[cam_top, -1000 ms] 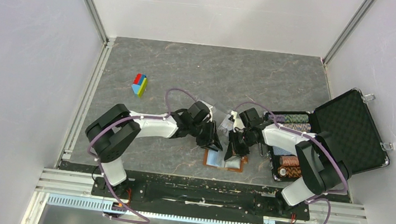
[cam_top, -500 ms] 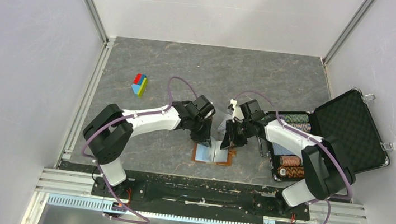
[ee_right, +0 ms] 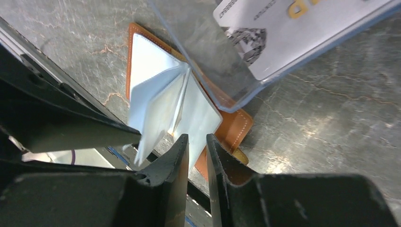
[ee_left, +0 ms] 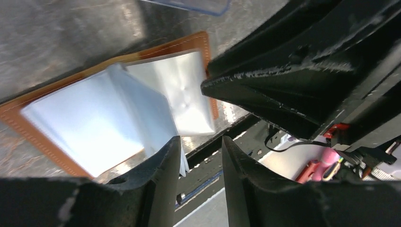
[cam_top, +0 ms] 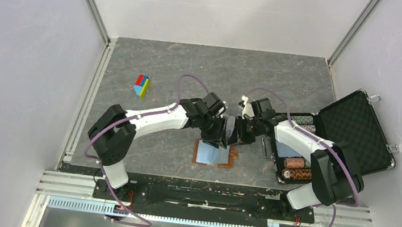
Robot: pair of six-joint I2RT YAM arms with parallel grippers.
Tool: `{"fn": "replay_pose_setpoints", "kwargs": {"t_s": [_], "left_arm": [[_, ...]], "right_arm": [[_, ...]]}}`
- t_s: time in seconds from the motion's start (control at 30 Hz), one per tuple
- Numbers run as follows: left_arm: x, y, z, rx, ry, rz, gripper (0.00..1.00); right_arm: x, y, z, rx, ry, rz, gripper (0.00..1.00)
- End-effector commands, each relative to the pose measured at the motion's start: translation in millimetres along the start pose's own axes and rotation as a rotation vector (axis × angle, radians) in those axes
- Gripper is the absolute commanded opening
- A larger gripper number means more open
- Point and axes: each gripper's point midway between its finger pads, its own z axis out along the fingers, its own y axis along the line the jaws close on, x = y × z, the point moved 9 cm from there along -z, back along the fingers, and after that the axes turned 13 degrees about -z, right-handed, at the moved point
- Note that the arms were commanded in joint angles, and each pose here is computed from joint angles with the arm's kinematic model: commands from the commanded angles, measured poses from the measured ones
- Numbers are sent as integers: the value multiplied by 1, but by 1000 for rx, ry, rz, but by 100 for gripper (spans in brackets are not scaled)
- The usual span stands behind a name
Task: Put the credit cards into the card holder
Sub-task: Turn over the card slot in the card holder.
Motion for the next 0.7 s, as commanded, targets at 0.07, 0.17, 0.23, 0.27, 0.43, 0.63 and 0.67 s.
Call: {"fn": "replay_pose_setpoints", "kwargs": {"t_s": [0.07, 0.17, 0.23, 0.27, 0.43, 0.63, 0.67], "left_arm": [[3, -19, 26, 107, 99, 28, 44], [4, -20, 40, 118, 137, 20, 44], [3, -22, 45, 131, 143, 19, 44], [2, -23, 47, 133, 146, 17, 44], [-1, -26, 54, 132, 159, 24, 45], [-4, -29, 47, 155, 134, 59, 48], [-6, -32, 43, 171, 121, 67, 49]], "right_arm": [[-8, -8, -15, 16, -74, 16, 23], [-11, -12, -19, 27, -87, 20, 28], [-12, -13, -21, 37, -90, 17, 32], [-14, -14, -22, 43, -92, 13, 34], [-15, -17, -21, 58, -88, 7, 45], [-25, -21, -24, 80, -102, -7, 62], [-28, -21, -25, 84, -108, -9, 64]]}}
